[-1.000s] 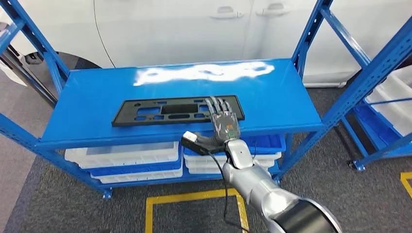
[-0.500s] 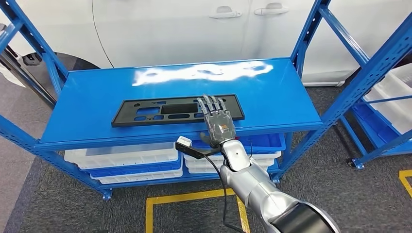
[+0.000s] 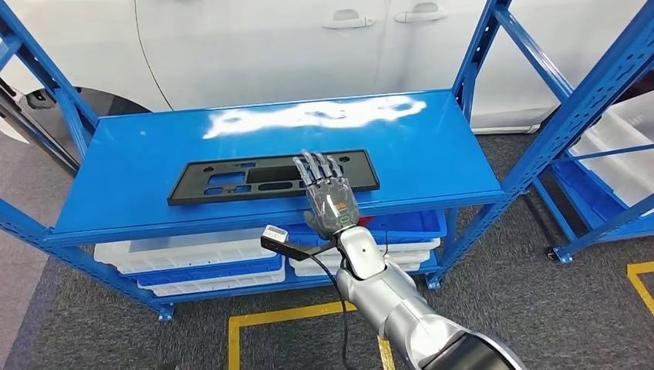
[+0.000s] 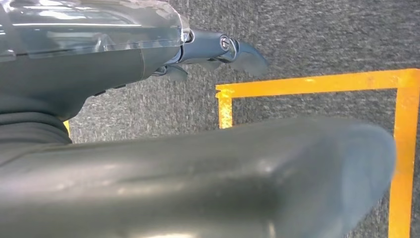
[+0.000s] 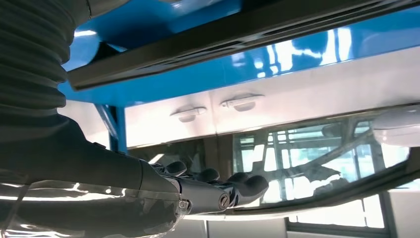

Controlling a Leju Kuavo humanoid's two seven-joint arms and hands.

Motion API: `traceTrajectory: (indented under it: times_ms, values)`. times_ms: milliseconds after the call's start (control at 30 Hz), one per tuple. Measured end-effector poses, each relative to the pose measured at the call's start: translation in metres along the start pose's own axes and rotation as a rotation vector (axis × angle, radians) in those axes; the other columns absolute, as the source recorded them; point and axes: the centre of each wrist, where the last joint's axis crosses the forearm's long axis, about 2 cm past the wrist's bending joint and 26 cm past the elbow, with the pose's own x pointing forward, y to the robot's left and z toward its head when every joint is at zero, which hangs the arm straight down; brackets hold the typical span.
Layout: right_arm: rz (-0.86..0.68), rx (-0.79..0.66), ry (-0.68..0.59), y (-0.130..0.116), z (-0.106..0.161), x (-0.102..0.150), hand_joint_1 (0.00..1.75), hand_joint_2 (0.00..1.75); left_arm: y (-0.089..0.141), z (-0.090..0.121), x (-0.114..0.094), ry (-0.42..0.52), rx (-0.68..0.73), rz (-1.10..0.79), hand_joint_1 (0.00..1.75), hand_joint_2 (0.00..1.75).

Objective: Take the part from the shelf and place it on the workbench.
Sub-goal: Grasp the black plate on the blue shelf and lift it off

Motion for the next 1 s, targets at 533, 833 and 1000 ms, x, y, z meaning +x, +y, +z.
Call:
traceTrajectory:
  times_ms: [533,833,1000]
  values:
    - [0.023,-0.049,-0.028,-0.009,-0.007,0.013,0.0,1.75,-0.001,0.001,-0.002,-0.006,-0.004,0.002,0.0,0.0]
    - [0.034,-0.039,-0.034,-0.008,-0.007,0.017,0.0,1.75,0.0,0.001,-0.004,-0.008,-0.003,0.001,0.0,0.0]
    - [0.042,-0.037,-0.04,-0.008,-0.008,0.017,0.0,1.75,0.0,0.0,-0.001,-0.012,-0.004,0.002,0.0,0.0]
